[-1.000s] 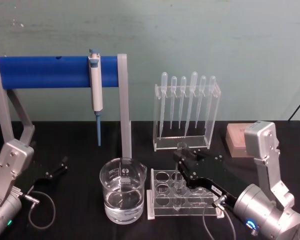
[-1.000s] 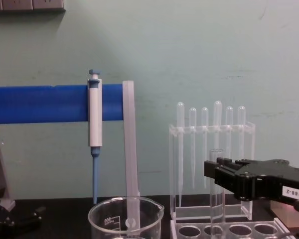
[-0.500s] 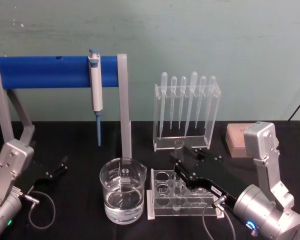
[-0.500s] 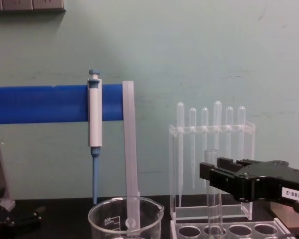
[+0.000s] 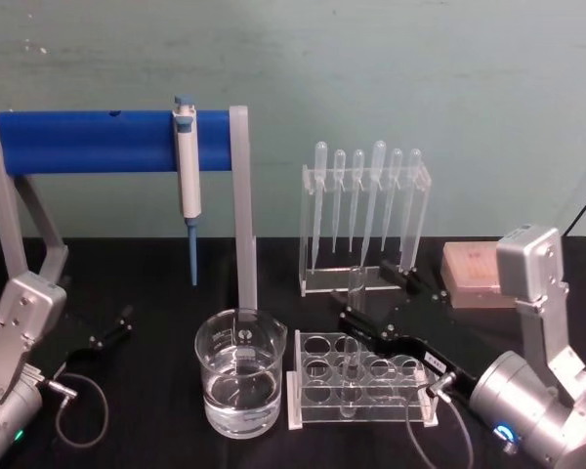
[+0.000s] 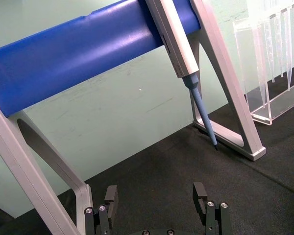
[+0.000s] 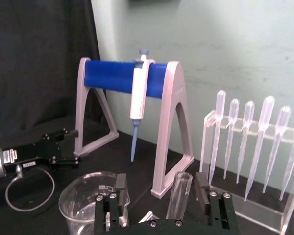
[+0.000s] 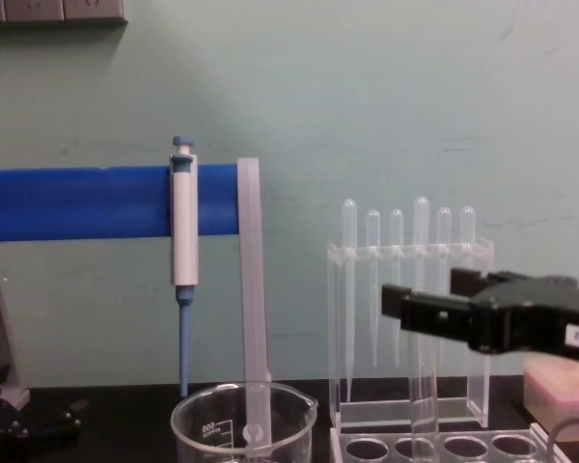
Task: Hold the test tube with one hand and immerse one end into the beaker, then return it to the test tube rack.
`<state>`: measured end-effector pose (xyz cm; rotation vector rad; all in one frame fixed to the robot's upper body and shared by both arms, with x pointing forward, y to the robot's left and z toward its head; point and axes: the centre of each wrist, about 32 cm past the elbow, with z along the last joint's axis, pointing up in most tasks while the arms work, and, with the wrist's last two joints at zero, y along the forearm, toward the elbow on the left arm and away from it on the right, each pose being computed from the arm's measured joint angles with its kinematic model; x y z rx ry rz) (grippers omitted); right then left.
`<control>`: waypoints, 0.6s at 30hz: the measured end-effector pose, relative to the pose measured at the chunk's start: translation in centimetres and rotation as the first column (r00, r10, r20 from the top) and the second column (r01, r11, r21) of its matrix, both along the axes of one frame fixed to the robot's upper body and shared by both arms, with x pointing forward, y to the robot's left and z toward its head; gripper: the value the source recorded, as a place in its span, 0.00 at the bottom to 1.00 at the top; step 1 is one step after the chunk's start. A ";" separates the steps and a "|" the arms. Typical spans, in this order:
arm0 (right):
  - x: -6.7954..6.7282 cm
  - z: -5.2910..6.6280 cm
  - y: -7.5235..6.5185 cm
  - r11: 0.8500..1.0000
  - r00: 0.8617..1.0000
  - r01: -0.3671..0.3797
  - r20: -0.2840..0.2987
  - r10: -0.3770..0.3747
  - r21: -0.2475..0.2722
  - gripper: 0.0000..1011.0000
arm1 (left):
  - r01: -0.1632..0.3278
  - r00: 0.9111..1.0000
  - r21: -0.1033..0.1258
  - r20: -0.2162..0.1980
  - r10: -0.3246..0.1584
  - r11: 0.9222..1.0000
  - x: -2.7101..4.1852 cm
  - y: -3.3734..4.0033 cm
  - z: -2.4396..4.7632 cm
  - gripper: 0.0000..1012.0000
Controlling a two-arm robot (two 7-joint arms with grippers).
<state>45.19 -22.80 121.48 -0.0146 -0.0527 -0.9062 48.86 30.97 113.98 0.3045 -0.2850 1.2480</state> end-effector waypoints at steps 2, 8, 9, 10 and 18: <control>-0.2 0.3 -0.1 1.000 1.000 0.003 0.010 -0.003 0.000 0.88 | 0.000 1.000 0.000 0.000 0.000 1.000 0.00 0.00 0.00 0.99; -1.0 1.5 -0.9 0.999 0.998 0.035 0.043 -0.035 0.001 0.99 | 0.000 1.000 0.000 0.000 0.000 1.000 0.00 0.00 0.00 0.99; -1.3 1.8 -1.2 0.999 0.998 0.048 0.050 -0.048 0.000 0.99 | 0.000 1.000 0.000 0.000 0.000 1.000 0.00 0.00 0.00 0.99; -1.3 1.8 -1.2 0.999 0.998 0.048 0.050 -0.048 0.000 0.99 | 0.000 1.000 0.000 0.000 0.000 1.000 0.00 0.00 0.00 0.99; -2.9 2.3 -3.9 0.985 0.984 0.169 0.065 -0.167 -0.027 0.99 | 0.000 1.000 0.000 0.000 0.000 1.000 0.00 0.00 0.00 0.99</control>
